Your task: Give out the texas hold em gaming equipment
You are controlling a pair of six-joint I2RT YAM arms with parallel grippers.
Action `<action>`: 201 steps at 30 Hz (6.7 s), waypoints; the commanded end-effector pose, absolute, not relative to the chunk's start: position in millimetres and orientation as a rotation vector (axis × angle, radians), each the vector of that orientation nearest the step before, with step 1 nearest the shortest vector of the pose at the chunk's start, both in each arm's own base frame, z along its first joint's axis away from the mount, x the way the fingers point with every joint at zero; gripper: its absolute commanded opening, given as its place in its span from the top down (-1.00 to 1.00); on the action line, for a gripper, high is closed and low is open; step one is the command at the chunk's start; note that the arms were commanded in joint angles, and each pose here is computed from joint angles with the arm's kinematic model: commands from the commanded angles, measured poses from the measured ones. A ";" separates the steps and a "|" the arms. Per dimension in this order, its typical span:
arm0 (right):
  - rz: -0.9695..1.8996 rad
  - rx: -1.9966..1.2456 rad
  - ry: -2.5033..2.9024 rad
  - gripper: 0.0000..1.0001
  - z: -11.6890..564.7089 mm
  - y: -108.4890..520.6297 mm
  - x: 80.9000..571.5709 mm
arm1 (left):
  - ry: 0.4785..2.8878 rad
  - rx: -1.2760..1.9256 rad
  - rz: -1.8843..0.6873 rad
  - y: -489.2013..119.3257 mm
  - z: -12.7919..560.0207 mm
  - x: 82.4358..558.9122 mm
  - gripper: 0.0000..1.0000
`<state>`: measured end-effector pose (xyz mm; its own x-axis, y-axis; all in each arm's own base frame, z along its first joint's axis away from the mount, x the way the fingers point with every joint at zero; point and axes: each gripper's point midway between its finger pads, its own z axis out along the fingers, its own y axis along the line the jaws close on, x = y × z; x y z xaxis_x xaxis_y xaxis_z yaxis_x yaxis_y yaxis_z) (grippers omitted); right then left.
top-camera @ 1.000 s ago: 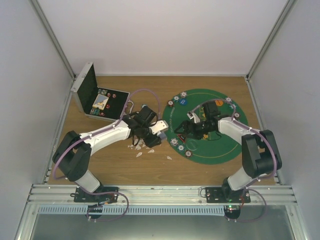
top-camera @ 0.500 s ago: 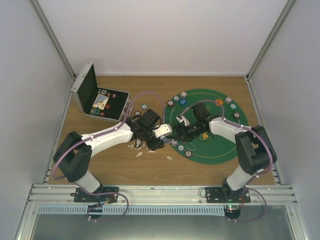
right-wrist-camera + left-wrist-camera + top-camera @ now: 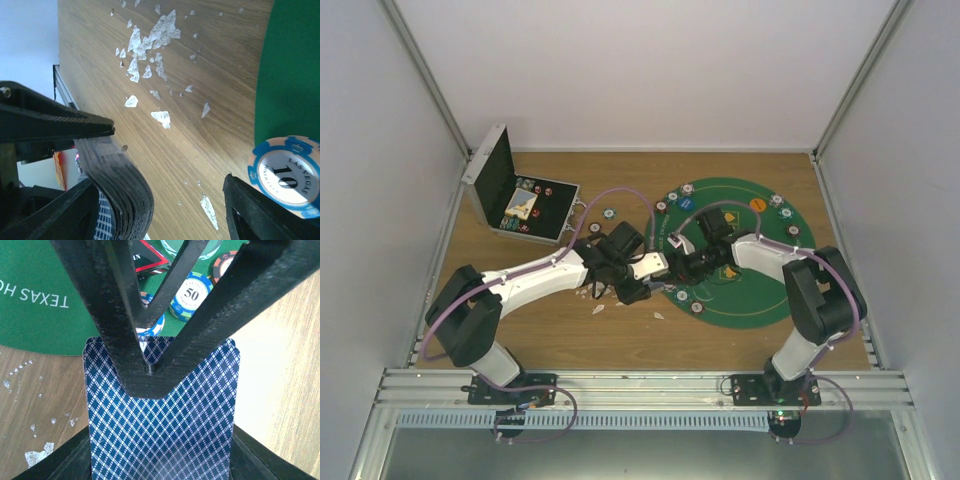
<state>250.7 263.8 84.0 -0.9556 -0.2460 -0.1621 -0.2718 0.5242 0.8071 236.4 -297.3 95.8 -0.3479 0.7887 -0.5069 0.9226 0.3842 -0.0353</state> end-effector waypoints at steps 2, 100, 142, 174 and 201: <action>1.351 -0.467 2.760 -0.31 76.4 259.8 254.5 | 2.148 1.483 -0.432 -306.1 117.1 240.6 -0.15; 1.533 -0.428 2.598 0.81 115.8 253.8 242.3 | 2.142 1.483 -0.390 -304.3 116.3 240.9 -0.15; 0.913 0.859 2.045 0.99 154.2 89.0 407.8 | 2.180 1.362 -0.277 -279.6 118.3 266.3 -0.14; 0.633 1.331 2.101 0.99 19.7 84.1 522.1 | 2.187 1.300 -0.303 -266.4 115.1 277.8 -0.14; 0.555 1.295 1.997 -0.37 91.4 38.3 487.2 | 2.186 1.296 -0.321 -265.9 117.4 278.0 -0.14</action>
